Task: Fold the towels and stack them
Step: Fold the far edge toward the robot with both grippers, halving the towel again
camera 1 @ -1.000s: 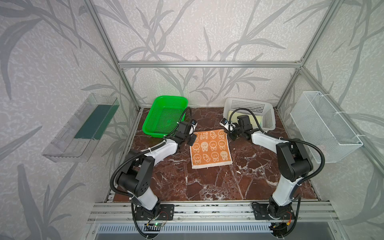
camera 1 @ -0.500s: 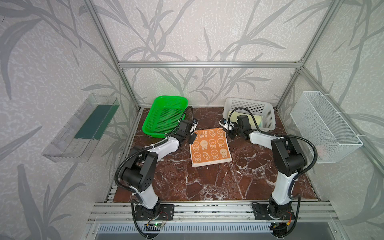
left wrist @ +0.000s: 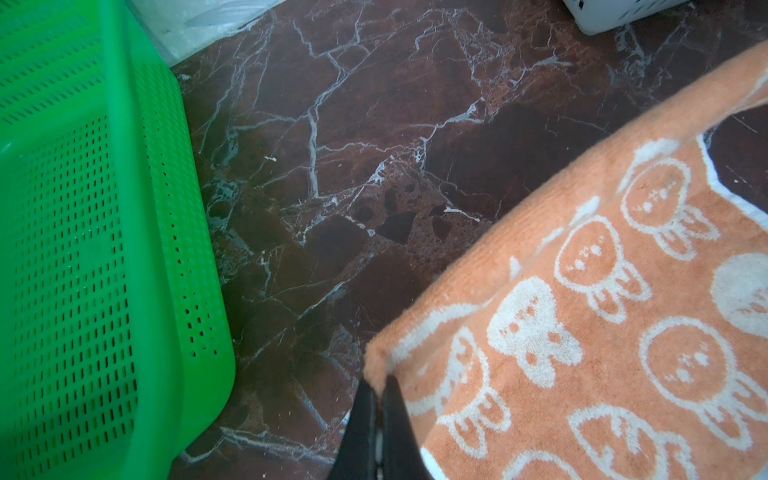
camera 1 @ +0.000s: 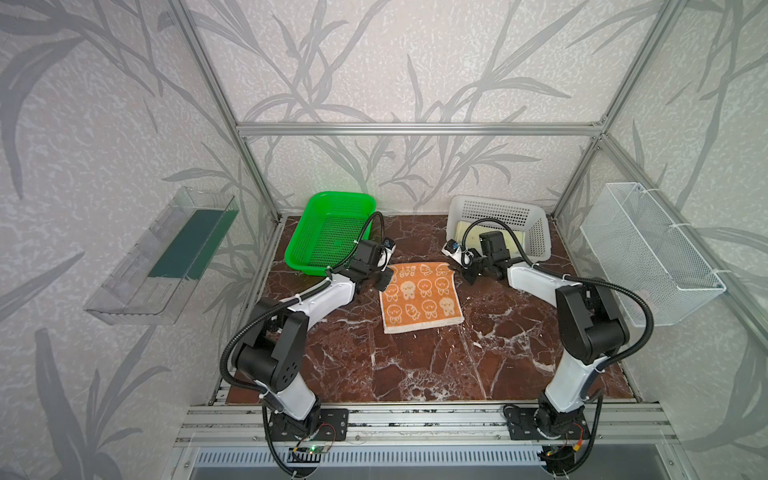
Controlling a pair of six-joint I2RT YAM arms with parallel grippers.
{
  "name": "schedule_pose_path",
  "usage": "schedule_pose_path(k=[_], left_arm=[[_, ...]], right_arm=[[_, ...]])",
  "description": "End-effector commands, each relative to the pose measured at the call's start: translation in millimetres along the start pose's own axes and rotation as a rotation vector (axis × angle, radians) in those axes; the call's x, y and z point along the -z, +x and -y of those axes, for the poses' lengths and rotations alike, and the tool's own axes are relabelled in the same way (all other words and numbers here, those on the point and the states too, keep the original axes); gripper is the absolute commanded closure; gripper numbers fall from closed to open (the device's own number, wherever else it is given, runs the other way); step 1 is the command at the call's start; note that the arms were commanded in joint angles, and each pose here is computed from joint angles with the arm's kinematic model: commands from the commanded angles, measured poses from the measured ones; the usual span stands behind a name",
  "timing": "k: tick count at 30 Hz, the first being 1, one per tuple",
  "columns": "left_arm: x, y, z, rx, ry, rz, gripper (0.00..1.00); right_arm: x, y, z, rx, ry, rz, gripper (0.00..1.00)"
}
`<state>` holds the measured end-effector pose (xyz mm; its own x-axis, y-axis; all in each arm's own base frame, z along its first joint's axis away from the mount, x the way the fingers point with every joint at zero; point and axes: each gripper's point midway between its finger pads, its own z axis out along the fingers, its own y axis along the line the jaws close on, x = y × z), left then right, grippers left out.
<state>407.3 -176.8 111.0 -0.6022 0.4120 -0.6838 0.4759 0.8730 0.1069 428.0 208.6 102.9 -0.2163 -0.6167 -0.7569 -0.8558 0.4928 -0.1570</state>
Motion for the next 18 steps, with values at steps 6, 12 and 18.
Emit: schedule_pose_path(k=[6, 12, 18], left_arm=[[18, 23, 15, 0.038, 0.078, -0.058, 1.0], [26, 40, 28, 0.047, 0.136, -0.134, 1.0], [34, 58, 39, 0.109, 0.184, -0.211, 1.0]], right_arm=[[23, 15, -34, -0.031, -0.1, -0.059, 1.0], [37, 25, -49, -0.027, -0.128, -0.109, 1.0], [43, 34, -68, -0.028, -0.171, -0.149, 1.0]])
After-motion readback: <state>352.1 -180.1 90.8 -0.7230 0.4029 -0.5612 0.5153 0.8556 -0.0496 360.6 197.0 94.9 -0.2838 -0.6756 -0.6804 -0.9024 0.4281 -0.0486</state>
